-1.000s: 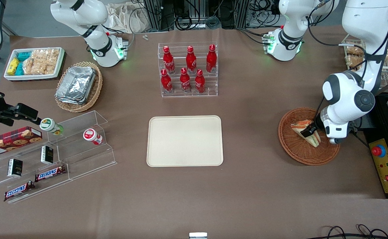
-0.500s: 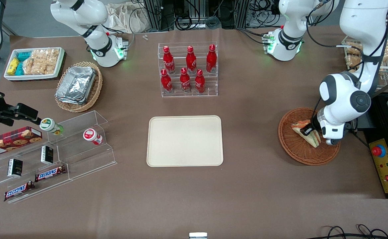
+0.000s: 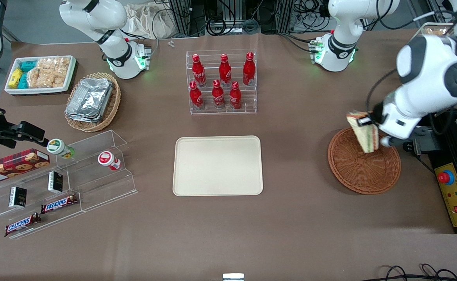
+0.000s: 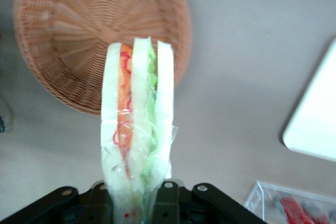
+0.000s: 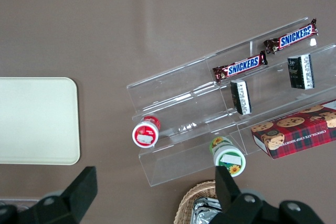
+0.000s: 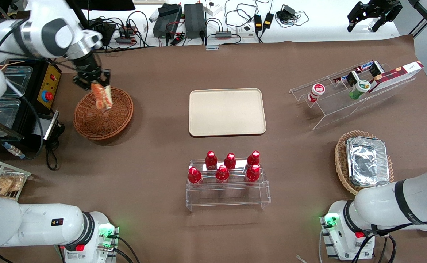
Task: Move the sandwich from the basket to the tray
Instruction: 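Lift the sandwich and carry it over the cream tray, then lower the sandwich onto the tray and open the left gripper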
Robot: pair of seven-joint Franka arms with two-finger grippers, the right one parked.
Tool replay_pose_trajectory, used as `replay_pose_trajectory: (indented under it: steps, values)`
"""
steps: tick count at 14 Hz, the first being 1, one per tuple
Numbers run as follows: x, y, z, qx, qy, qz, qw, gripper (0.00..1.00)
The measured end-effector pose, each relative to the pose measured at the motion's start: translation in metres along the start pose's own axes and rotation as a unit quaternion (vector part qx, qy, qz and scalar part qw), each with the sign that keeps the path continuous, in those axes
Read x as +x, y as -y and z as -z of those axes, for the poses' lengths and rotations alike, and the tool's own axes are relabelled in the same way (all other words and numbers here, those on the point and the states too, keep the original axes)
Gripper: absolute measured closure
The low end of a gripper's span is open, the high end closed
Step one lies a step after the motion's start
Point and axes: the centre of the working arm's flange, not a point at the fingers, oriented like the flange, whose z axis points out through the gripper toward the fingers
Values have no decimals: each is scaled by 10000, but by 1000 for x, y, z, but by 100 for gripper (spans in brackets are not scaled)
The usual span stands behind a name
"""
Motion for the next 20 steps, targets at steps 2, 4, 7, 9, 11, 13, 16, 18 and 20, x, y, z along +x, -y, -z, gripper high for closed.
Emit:
replay_pose_trajectory:
  steps: [2,4,7,9,11,13,16,18,20]
  values:
    - [-28,-66,0,69,-71,-618,9980,80]
    - [-55,-130,-14,27,-167,-931,9955,80]
    - [-80,-209,-60,-85,-389,-1383,9896,80]
    - [-82,-241,-100,-259,-423,-1630,9854,80]
    - [-72,-262,-143,-475,-483,-1645,9840,80]
    - [-53,-276,-182,-533,-478,-1568,9850,80]
    - [-25,-292,-221,-462,-472,-1431,9875,80]
    - [-25,-301,-243,-350,-480,-1414,9882,80]
    - [-26,-304,-249,-321,-477,-1405,9884,81]
